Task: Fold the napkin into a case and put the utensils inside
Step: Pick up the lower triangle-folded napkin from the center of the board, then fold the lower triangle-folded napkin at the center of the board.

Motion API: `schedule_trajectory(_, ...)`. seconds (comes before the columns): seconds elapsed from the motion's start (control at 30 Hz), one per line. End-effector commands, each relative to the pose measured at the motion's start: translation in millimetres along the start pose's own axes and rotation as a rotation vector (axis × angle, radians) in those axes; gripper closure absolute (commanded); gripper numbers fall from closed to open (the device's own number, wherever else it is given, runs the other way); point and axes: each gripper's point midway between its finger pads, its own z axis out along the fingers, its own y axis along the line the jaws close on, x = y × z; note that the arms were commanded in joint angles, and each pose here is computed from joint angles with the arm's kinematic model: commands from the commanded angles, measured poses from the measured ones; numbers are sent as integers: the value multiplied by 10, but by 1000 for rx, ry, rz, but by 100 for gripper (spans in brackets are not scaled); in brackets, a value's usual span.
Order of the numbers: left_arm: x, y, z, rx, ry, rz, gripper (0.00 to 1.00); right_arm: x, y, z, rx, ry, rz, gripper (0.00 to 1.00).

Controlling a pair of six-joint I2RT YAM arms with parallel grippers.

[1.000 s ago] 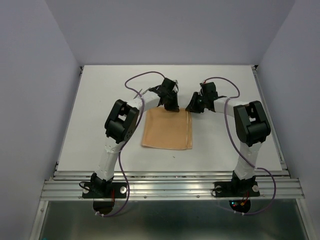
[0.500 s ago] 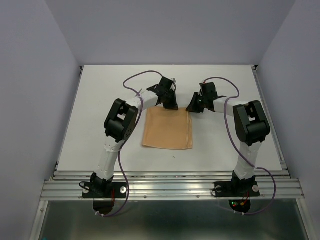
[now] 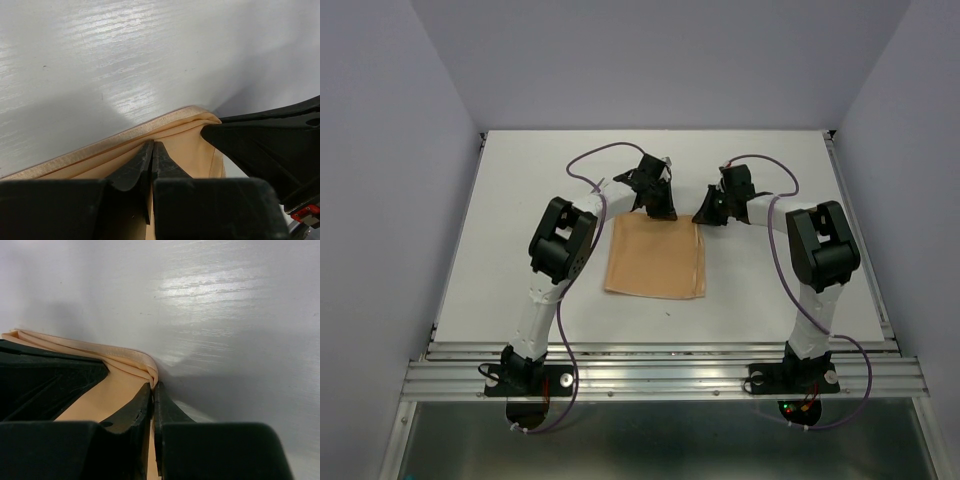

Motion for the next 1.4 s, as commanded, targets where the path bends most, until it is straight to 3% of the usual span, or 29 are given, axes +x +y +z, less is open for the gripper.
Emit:
schedule_trajectory(0.0, 143, 310, 85, -84, 33, -7, 90, -238, 433, -195, -97, -65, -33, 99)
schedule_trajectory(0.6, 191, 399, 90, -99, 37, -15, 90, -128, 1091, -194, -206, -45, -68, 99)
schedule_trajectory(0.97, 191, 349, 21, -63, 37, -33, 90, -25, 1131, 78, -172, -36, 10, 99)
schedule_trajectory(1.17, -38, 168, -344, 80, -15, -95, 90, 4, 988, 161, -113, -46, 71, 99)
schedule_trajectory(1.37, -218, 162, -676, 84, -61, -92, 89, 20, 938, 207, -92, -43, 90, 99)
